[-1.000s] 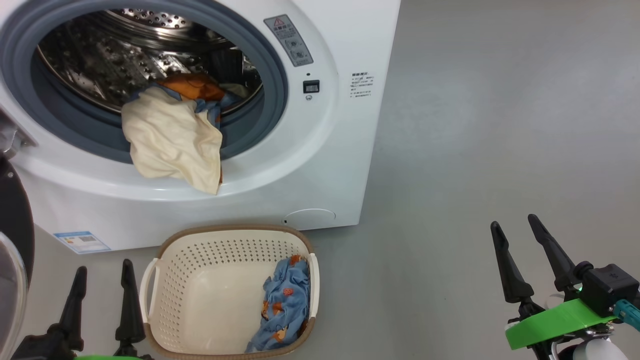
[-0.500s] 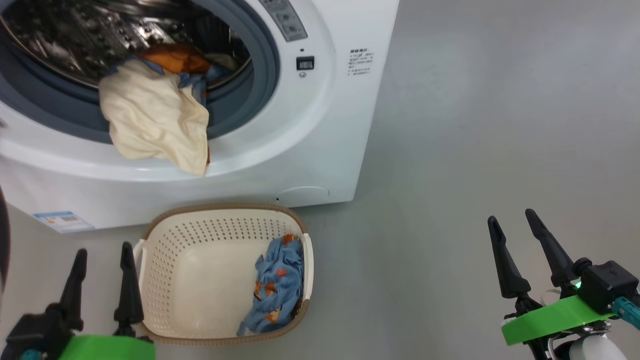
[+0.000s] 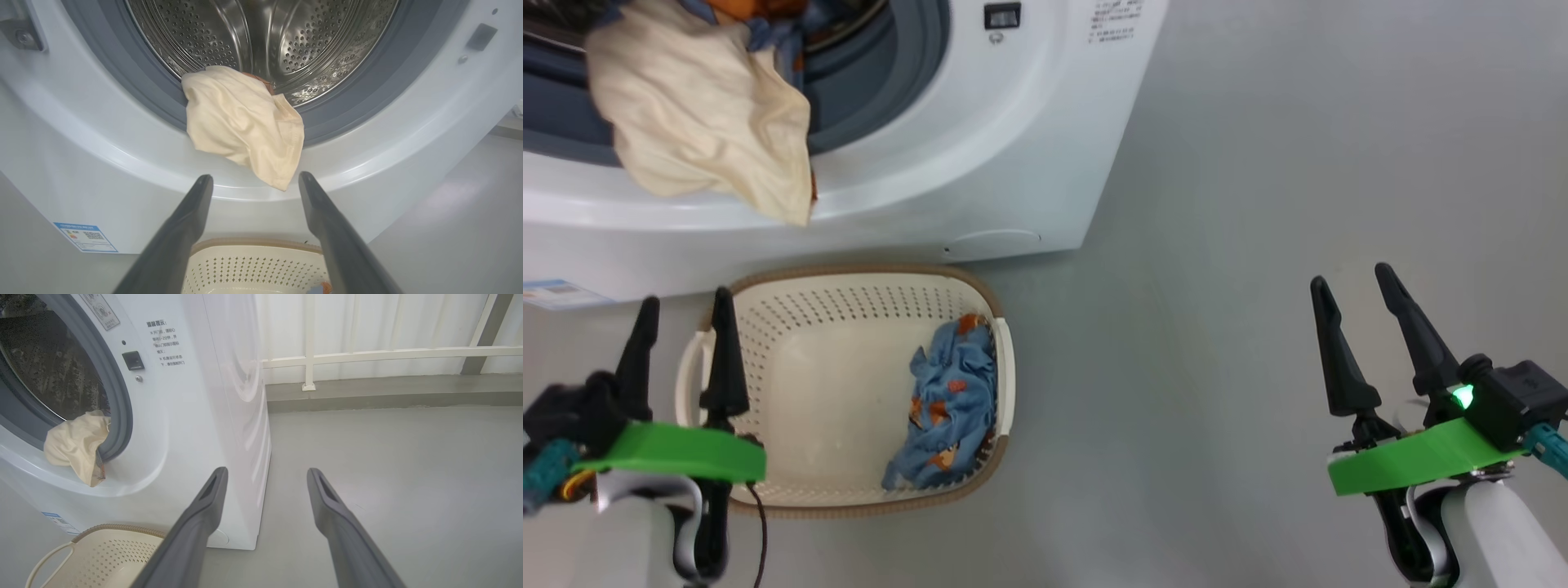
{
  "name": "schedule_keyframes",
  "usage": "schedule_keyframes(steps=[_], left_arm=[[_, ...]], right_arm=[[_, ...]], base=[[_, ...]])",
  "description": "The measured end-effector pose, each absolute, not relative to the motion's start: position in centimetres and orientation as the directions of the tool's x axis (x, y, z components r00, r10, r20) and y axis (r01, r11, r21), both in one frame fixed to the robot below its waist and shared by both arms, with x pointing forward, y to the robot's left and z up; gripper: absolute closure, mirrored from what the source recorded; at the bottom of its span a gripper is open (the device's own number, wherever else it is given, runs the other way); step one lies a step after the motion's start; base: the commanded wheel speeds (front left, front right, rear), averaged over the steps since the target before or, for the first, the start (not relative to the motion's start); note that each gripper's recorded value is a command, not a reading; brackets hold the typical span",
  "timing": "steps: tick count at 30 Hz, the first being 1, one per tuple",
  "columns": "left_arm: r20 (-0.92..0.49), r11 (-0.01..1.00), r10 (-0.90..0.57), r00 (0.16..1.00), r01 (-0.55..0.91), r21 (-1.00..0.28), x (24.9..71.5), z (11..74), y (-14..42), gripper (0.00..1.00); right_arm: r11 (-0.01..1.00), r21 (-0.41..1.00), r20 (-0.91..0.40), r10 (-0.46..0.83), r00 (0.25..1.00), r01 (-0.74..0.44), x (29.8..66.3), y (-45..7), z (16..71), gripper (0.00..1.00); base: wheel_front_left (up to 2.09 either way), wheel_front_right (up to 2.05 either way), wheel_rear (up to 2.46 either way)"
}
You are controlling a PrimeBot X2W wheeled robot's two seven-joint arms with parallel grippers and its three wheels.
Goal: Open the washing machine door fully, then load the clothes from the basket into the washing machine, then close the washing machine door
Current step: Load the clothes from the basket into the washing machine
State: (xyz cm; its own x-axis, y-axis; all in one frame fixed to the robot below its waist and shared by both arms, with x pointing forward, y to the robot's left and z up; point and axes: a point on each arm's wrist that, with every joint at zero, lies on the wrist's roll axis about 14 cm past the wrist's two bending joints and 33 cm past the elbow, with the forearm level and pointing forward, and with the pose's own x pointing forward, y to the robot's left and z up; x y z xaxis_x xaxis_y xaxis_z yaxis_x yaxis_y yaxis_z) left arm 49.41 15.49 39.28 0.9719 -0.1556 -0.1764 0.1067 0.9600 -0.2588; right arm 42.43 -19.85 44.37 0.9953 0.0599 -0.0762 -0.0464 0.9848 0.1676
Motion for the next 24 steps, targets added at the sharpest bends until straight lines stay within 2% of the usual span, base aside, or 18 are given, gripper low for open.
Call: schedule_keyframes(steps=[24], left_arm=[[-0.287,0.935,-0.220,0.932,0.117,-0.336,57.5,31.5,13.1,0.00]], right_arm=[[0.987,0.155,-0.158,0.061,0.986,-0.036,46.4,-19.9,39.3,0.00]], base=[[0.00,0.00,0.00]])
